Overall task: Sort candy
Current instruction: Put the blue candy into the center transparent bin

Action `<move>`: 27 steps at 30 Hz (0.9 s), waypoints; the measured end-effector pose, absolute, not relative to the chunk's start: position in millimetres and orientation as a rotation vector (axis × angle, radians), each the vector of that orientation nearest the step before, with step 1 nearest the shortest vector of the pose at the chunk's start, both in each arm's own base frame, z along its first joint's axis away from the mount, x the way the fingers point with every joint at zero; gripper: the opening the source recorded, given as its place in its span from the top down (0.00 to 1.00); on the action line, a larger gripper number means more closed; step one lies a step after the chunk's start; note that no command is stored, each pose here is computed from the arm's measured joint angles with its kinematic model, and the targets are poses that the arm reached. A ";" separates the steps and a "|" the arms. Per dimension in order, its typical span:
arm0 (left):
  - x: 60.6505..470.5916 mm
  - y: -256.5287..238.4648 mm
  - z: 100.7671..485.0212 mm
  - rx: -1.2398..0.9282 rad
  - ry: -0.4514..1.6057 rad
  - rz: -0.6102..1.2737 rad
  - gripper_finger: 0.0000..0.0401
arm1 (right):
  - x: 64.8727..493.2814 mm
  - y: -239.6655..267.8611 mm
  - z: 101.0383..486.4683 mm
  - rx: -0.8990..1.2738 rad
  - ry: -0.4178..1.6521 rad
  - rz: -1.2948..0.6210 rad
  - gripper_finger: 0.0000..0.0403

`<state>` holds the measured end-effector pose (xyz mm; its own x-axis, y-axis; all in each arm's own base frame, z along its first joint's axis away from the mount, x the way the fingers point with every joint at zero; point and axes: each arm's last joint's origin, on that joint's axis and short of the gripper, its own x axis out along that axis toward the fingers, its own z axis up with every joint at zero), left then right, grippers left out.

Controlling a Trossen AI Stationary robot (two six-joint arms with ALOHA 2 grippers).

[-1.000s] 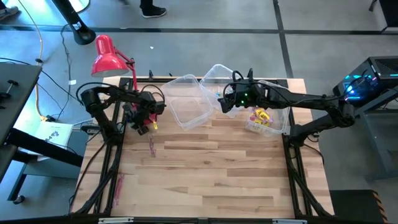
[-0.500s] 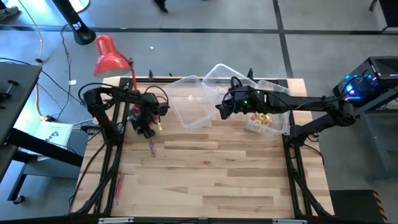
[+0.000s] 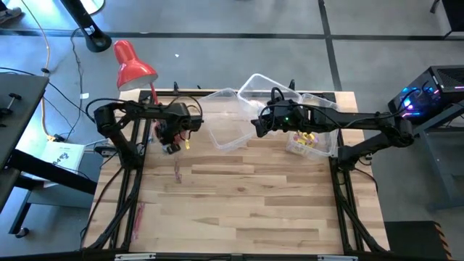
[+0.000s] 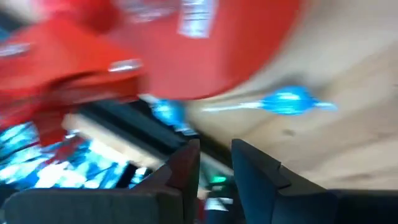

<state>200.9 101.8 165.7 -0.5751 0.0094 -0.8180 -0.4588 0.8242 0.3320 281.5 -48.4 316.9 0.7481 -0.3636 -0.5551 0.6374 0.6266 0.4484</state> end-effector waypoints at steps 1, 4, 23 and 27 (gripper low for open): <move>198.0 103.0 167.1 -0.306 2.104 0.681 0.79 | 281.5 -48.4 316.8 0.676 0.441 -0.596 0.47; 186.3 108.4 168.4 -0.299 2.115 0.714 0.79 | 281.5 -48.4 316.9 0.672 0.441 -0.594 0.47; 154.8 126.6 149.0 -0.189 2.072 0.915 0.84 | 282.2 -48.2 318.0 0.667 0.419 -0.612 0.47; 155.7 125.1 147.3 -0.234 2.071 0.849 0.96 | 282.2 -48.2 318.0 0.668 0.418 -0.612 0.47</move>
<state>155.7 125.1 147.3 -0.6113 0.1378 -0.7793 -0.4489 0.7507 0.4848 282.2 -48.2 318.0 0.7473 -0.3868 -0.5402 0.6438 0.6227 0.4447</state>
